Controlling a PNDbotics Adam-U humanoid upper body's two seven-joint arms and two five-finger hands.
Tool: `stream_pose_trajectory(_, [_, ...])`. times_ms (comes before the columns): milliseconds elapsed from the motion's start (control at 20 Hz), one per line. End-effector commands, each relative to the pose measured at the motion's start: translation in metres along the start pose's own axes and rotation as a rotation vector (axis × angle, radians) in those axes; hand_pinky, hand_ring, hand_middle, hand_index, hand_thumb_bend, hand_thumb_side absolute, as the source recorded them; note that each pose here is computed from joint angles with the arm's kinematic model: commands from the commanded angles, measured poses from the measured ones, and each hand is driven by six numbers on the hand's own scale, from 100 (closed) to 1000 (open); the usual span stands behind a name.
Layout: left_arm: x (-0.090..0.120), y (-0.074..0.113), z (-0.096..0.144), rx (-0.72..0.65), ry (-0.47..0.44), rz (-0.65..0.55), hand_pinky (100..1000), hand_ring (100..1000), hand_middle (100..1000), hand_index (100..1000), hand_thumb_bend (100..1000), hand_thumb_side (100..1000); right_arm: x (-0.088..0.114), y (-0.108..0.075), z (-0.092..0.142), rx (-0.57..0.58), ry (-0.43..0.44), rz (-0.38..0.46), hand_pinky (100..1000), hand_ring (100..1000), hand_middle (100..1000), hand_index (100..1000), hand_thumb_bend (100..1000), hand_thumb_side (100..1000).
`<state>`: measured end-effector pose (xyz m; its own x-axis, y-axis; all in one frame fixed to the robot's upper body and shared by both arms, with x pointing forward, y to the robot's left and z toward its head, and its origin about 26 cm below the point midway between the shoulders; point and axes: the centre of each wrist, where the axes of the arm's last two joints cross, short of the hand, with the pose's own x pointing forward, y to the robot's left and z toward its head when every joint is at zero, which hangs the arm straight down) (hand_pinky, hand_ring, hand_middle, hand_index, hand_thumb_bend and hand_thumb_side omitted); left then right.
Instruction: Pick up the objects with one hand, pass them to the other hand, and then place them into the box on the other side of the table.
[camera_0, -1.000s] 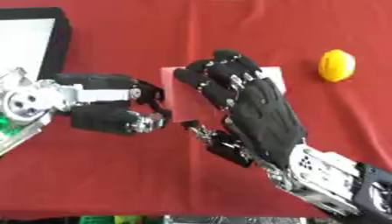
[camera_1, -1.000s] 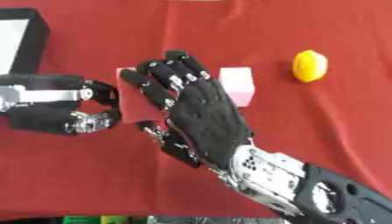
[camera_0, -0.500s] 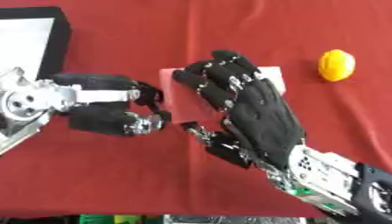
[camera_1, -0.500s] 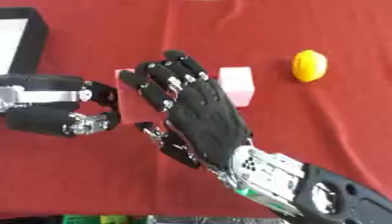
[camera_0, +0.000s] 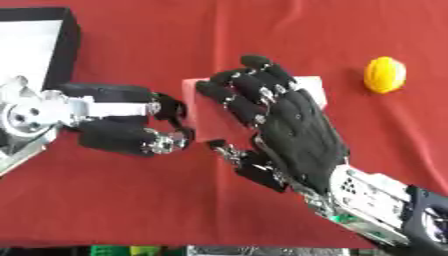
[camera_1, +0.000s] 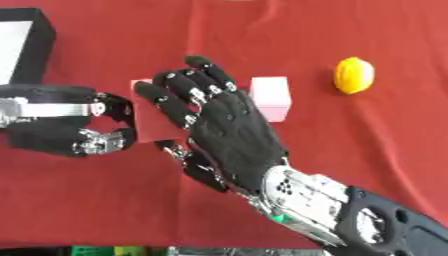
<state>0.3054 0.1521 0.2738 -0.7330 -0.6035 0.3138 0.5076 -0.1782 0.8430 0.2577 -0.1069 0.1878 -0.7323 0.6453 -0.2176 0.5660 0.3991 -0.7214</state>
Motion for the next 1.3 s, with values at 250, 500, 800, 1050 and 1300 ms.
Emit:
stream_pose_trajectory(250, [0.039,0.004,-0.007,-0.061,-0.269,0.034,965,913,881,980,852,1000,0.000,0.005,-0.002,0.035,-0.007,-0.001,811,580,518,696,183,100])
stream_pose_trajectory(500, [0.033,0.002,-0.005,-0.080,-0.298,0.035,964,914,880,979,872,1000,-0.002,0.005,0.001,0.032,0.012,0.000,815,580,518,695,182,100])
stream_pose_trajectory(800, [0.026,0.002,0.001,-0.089,-0.337,0.067,964,915,882,981,909,1000,-0.004,0.006,0.005,0.032,0.028,0.015,824,578,518,694,184,100])
stream_pose_trajectory(1050, [0.021,0.000,0.004,-0.084,-0.353,0.101,966,915,883,982,930,1000,-0.003,0.007,0.006,0.038,0.027,0.017,833,577,517,694,185,100])
stream_pose_trajectory(1300, [0.018,-0.001,0.006,-0.082,-0.357,0.130,964,914,880,980,918,1000,-0.001,0.008,0.006,0.040,0.022,0.013,828,576,516,693,185,100])
